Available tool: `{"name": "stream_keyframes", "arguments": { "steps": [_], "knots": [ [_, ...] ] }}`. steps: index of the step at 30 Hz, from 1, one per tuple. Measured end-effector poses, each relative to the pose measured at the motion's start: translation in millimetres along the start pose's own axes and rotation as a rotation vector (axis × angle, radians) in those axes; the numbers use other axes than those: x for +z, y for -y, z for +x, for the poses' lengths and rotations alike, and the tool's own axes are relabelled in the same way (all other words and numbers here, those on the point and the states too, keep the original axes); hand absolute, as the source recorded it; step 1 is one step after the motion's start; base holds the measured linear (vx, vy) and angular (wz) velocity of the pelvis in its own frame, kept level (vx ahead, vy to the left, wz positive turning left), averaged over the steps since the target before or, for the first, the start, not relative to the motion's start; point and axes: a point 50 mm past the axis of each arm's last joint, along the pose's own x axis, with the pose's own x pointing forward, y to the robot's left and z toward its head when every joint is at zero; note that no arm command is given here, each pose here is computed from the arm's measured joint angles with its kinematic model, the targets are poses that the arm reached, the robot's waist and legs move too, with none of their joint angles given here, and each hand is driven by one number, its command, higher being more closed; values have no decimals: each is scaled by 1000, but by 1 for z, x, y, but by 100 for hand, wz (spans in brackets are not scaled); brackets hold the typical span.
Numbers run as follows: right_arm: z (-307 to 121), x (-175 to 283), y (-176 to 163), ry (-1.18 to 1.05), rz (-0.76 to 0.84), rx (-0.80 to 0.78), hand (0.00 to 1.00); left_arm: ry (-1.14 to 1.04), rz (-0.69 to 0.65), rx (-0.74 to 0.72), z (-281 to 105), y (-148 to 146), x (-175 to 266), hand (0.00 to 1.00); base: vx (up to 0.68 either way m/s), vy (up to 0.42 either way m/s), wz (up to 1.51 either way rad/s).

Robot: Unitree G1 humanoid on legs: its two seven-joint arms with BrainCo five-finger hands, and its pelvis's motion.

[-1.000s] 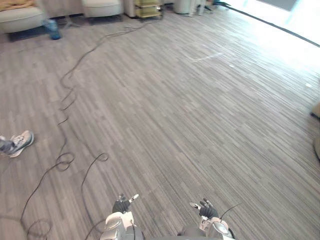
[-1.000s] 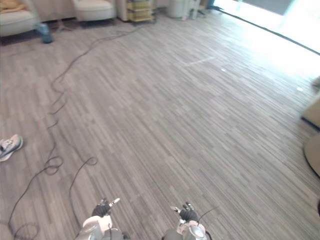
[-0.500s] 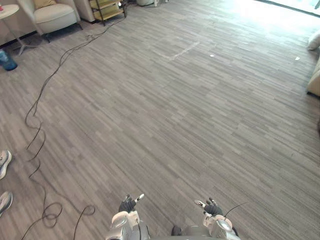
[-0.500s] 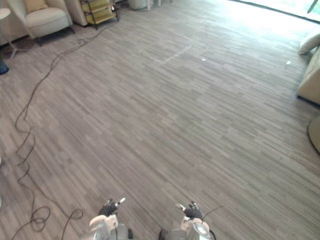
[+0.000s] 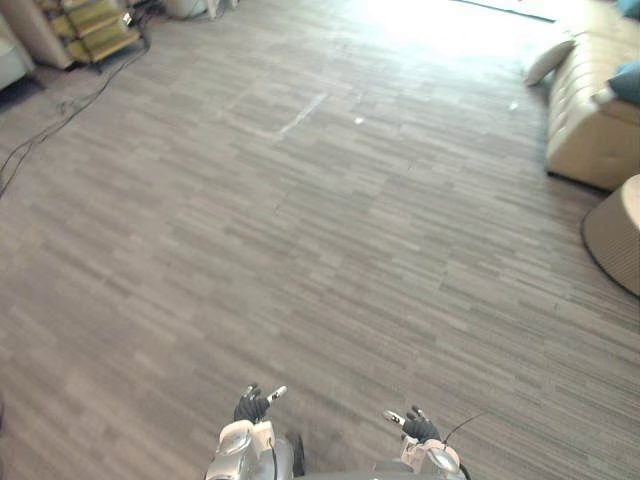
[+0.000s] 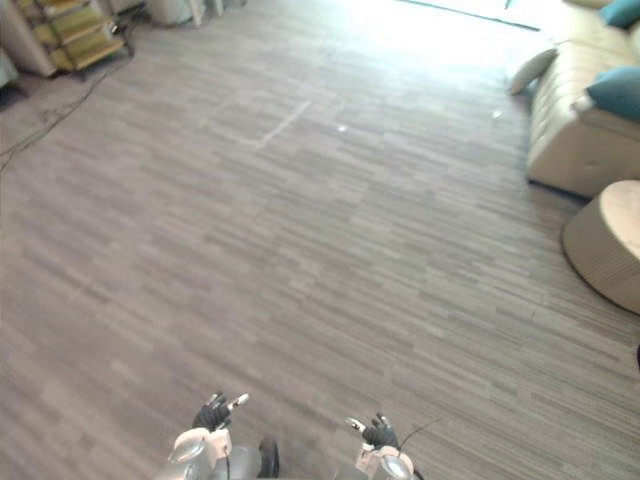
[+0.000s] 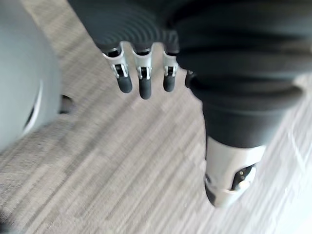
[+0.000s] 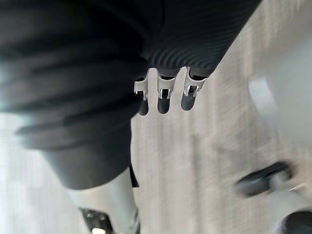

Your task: Pick up cushions and gather them together orderly.

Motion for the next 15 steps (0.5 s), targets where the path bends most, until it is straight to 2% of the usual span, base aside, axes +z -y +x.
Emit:
{"name": "stream_keyframes", "arguments": {
  "steps": [6, 10, 13, 15],
  "knots": [
    [5, 8, 6, 13, 57, -34, 0, -18, 19, -13, 4, 3, 2, 0, 525, 50, 10],
    [6, 12, 19, 16, 29, -60, 0, -30, 27, -30, 2, 11, -3, 0, 627, -57, 22],
    [9, 18, 3, 24, -8, -7, 0, -21, 6, -11, 2, 6, -1, 0, 758, -69, -45],
    [9, 12, -22, 0, -13, 56, 0, 10, -1, 10, 0, -2, 2, 0, 655, 36, -101]
  ]
}}
